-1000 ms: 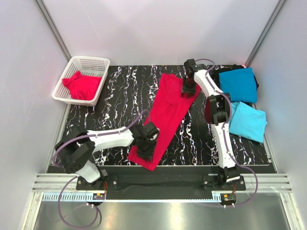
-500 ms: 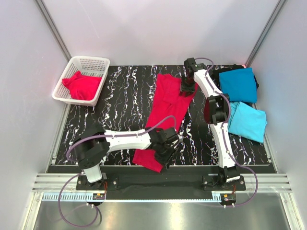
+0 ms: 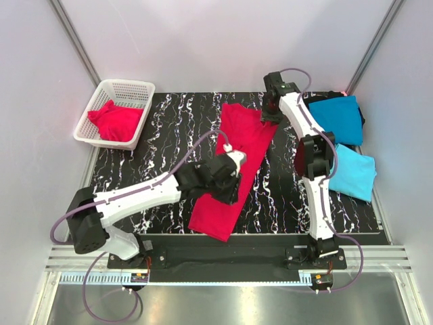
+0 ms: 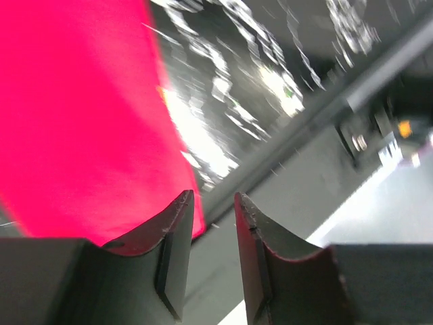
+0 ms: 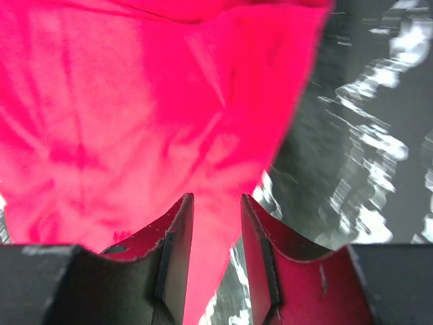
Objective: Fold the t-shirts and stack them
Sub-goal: Fold the tshirt
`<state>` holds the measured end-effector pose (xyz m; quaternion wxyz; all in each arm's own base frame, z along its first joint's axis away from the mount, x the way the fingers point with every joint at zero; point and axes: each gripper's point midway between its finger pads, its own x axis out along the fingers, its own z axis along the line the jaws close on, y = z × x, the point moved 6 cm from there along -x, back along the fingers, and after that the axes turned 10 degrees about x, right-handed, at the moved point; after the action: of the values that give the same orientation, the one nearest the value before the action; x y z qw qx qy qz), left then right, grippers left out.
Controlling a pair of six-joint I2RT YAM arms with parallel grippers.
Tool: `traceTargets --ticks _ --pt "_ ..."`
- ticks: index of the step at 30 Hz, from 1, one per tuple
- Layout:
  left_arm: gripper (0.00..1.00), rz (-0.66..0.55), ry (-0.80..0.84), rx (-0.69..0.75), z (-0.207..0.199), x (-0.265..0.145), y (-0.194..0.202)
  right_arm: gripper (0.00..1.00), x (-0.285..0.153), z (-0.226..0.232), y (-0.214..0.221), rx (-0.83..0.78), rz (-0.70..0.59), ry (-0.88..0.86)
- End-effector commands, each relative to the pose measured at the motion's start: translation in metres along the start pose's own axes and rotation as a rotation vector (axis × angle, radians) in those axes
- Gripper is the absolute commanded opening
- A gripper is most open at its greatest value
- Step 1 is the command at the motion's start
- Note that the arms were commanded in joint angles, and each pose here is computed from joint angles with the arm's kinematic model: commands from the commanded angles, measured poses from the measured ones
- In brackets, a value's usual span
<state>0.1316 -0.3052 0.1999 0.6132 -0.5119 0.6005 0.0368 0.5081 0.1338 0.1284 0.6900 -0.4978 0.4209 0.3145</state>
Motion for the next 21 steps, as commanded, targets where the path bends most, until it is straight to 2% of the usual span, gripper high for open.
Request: traceTargets --ticks 1,6,8,9,10,11,12,13,15,16,17,19,21 --pt "0.36 -0.034 -0.199 -0.072 0.04 -0.005 -0.013 0.41 -0.082 0.008 -0.026 -0.007 -0.196 -0.034" --pt "0.35 0.062 -0.324 -0.144 0.086 0.016 -0.031 0.41 -0.113 0.008 0.0 0.013 -0.167 -0.064" --pt "0.35 0.022 -0.341 -0.137 0.099 0.016 -0.057 0.41 -0.107 0.012 0.028 -0.008 -0.123 -0.066" --pt "0.35 0.048 -0.348 -0.144 0.107 0.03 -0.062 0.41 -0.124 0.015 0.035 -0.004 -0.144 -0.096" --pt "0.35 -0.002 -0.327 -0.165 0.115 0.026 -0.088 0.42 -0.129 0.018 0.054 -0.012 -0.136 -0.114" --pt "0.35 -0.002 -0.315 -0.178 0.121 0.032 -0.096 0.42 -0.12 0.019 0.067 -0.031 -0.106 -0.108" --pt "0.35 0.024 -0.314 -0.198 0.131 0.047 -0.099 0.42 -0.134 0.018 0.073 -0.017 -0.117 -0.129" --pt "0.35 -0.011 -0.292 -0.218 0.134 0.046 -0.12 0.42 -0.137 0.018 0.081 -0.017 -0.108 -0.144" --pt "0.35 -0.023 -0.298 -0.289 0.16 0.052 -0.135 0.42 -0.145 0.009 0.108 -0.012 -0.073 -0.144" --pt "0.35 0.015 -0.312 -0.322 0.174 0.07 -0.132 0.42 -0.148 0.008 0.116 -0.01 -0.063 -0.164" --pt "0.36 -0.035 -0.328 -0.368 0.191 0.063 -0.15 0.42 -0.142 -0.004 0.134 -0.008 -0.024 -0.147" --pt "0.36 0.001 -0.281 -0.416 0.209 0.087 -0.149 0.43 -0.165 -0.005 0.145 0.025 -0.035 -0.246" --pt "0.38 -0.046 -0.262 -0.466 0.229 0.088 -0.167 0.44 -0.178 -0.013 0.167 0.044 -0.014 -0.309"
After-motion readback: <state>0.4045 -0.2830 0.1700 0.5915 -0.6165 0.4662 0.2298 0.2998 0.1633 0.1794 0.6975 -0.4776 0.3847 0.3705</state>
